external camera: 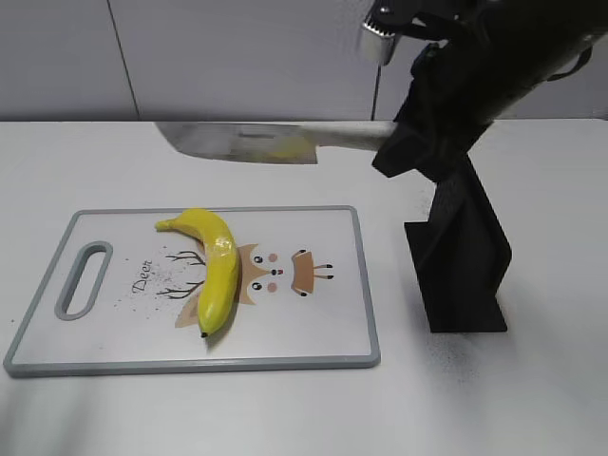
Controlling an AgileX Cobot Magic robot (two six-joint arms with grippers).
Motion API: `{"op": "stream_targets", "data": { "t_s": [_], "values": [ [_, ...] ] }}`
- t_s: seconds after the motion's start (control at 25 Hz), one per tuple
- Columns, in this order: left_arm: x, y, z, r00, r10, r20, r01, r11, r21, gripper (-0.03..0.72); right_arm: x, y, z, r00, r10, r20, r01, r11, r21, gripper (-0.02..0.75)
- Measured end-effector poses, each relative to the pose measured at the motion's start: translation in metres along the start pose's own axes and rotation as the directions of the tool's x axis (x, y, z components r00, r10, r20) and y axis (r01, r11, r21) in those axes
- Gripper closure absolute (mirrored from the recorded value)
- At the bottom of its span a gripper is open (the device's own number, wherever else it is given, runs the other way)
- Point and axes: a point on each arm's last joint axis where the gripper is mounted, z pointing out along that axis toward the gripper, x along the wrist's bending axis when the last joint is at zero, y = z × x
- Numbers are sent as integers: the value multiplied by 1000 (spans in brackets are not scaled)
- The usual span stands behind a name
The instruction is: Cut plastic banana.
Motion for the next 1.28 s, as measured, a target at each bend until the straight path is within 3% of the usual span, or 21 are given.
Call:
{"op": "stream_targets", "data": {
  "t_s": [0.12,0.2,0.28,0.36,0.48,0.64,0.84,1.04,1.12,1.28],
  "values": [
    [3,21,27,985,121,120,-130,989,67,54,-4,7,10,997,-68,-46,67,998,-24,574],
    [0,33,47,950,214,227,-241,966,96,55,-7,15,15,989,-107,-103,104,994,-32,574],
    [-5,48,64,893,308,328,-356,930,96,60,-9,21,19,975,-150,-162,146,989,-37,574],
    [-13,58,81,818,384,428,-458,885,82,62,-12,27,22,960,-191,-203,187,982,-41,574],
    [-22,69,108,722,440,534,-551,832,61,73,-19,34,29,948,-222,-228,218,975,-45,574],
    [-28,76,138,631,474,614,-623,781,37,94,-25,41,36,937,-243,-250,233,970,-69,574],
    [-28,64,174,601,451,659,-657,749,87,110,-24,41,44,923,-265,-280,249,964,-93,574],
    [-27,51,193,589,437,680,-681,721,126,202,-28,36,54,922,-239,-305,222,971,-88,574],
    [-27,48,198,588,429,686,-682,718,135,281,-29,35,56,923,-229,-310,209,973,-96,574],
    [-27,42,206,587,415,694,-681,717,148,577,-31,34,59,923,-230,-307,207,972,-108,574]
  ]
}}
